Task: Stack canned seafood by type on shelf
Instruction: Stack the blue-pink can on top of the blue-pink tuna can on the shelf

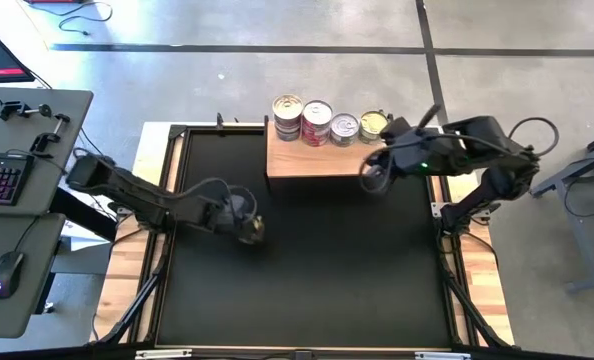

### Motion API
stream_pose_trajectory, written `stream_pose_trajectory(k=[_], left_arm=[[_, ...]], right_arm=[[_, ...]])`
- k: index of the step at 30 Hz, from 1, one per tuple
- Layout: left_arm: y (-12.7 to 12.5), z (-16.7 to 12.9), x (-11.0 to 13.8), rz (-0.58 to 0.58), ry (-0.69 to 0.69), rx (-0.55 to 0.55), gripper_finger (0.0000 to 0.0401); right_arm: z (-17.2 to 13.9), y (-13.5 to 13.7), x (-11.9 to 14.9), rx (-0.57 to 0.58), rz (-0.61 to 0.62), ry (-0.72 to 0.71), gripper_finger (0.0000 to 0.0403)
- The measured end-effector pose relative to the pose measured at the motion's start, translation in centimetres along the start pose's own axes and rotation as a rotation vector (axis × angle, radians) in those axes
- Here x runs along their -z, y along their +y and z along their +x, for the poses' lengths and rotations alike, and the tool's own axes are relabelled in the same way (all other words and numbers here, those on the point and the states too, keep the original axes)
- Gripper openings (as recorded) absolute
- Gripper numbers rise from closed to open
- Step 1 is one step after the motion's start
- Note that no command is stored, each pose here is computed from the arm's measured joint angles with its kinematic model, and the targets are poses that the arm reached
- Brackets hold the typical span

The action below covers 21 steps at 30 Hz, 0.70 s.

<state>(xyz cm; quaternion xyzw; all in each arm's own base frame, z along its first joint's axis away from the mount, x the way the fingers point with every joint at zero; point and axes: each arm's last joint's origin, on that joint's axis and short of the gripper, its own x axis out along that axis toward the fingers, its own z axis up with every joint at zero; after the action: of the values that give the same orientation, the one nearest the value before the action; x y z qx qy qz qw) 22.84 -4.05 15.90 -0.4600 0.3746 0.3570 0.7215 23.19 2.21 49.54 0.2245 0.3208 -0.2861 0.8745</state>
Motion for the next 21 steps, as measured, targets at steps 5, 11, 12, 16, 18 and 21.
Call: stream_pose_trajectory(k=[5, 11, 12, 16, 18, 21], left_arm=[[-3.8, 2.0, 4.3, 0.0, 0.1, 0.091, 0.0], [-9.2, 4.2, 6.4, 0.12, 0.131, 0.181, 0.0], [-10.1, 4.4, 6.2, 0.157, 0.128, 0.193, 0.0], [-12.4, 4.4, 4.5, 0.363, 0.123, 0.24, 0.0], [-12.7, 3.5, 3.6, 0.489, 0.157, 0.244, 0.0], [-12.0, 0.3, 2.7, 0.627, 0.154, 0.228, 0.0]], right_arm=[[-1.0, 0.6, 1.0, -0.041, -0.048, 0.021, 0.0], [1.1, 3.4, 4.6, -0.134, -0.114, 0.225, 0.0], [2.3, 4.0, 5.7, -0.132, -0.112, 0.278, 0.0], [7.8, 6.4, 11.5, -0.132, -0.056, 0.445, 0.0], [10.6, 7.5, 14.7, -0.209, -0.001, 0.531, 0.0], [13.9, 8.4, 18.2, -0.311, 0.164, 0.544, 0.0]])
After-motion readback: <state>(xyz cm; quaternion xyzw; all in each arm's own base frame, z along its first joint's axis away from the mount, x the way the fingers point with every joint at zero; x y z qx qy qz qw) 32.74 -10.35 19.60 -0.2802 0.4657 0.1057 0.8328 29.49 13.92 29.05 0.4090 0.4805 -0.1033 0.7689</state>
